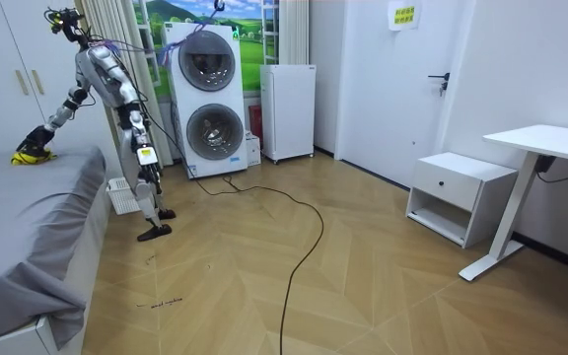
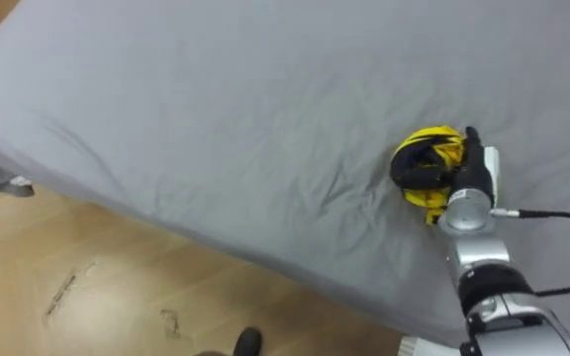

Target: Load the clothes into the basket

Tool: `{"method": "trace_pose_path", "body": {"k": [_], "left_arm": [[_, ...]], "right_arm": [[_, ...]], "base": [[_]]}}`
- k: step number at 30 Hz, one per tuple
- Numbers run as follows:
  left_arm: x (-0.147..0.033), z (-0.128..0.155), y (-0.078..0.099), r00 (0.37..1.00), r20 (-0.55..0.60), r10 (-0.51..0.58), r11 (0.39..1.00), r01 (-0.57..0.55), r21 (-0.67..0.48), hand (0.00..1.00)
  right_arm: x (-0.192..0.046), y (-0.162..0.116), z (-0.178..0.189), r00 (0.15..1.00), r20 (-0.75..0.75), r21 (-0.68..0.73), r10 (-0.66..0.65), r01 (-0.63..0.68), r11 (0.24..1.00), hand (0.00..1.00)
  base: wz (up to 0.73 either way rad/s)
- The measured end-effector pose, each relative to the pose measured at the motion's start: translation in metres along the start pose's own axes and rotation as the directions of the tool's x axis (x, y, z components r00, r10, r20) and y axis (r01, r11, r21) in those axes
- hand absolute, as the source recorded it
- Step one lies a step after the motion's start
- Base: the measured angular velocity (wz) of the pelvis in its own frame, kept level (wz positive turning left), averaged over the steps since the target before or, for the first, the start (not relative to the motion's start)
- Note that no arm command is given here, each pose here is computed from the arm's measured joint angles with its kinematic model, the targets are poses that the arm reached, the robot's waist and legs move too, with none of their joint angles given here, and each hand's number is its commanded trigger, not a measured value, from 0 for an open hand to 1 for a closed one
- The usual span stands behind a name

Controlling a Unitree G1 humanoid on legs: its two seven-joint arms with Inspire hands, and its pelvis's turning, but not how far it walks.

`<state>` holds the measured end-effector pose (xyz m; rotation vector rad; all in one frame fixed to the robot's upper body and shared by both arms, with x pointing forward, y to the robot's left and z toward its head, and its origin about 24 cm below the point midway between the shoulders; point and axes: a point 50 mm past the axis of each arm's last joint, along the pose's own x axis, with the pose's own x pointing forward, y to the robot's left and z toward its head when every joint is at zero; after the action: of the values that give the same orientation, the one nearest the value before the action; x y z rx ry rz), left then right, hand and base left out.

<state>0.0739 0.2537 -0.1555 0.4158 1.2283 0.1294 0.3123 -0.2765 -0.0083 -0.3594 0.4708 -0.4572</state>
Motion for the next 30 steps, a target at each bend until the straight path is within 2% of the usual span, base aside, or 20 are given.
{"method": "trace_pose_path", "body": {"k": [8, 20, 27, 30], "left_arm": [[0.001, 0.005, -0.002, 1.000, -0.010, -0.008, 1.000, 0.008, 0.024, 0.00], [0.002, 0.022, 0.002, 0.998, 0.058, 0.015, 1.000, -0.015, -0.005, 0.00], [-0.002, 0.008, 0.006, 0.997, 0.046, 0.067, 0.996, -0.065, -0.059, 0.00], [-0.002, 0.007, 0.008, 0.996, 0.038, 0.079, 0.993, -0.075, -0.096, 0.00]], "right_arm": [[0.005, -0.033, -0.017, 0.994, -0.078, -0.031, -0.079, 0.076, 0.997, 1.00], [0.003, -0.037, -0.025, 0.994, -0.095, 0.044, -0.055, 0.060, 0.997, 1.00], [-0.015, -0.036, -0.057, 0.993, -0.114, 0.019, -0.002, 0.004, 1.000, 1.00], [-0.017, -0.042, -0.051, 0.997, -0.079, 0.061, -0.021, 0.026, 0.998, 1.00]], "base": [[0.02], [-0.03], [-0.15], [-0.29]]}}
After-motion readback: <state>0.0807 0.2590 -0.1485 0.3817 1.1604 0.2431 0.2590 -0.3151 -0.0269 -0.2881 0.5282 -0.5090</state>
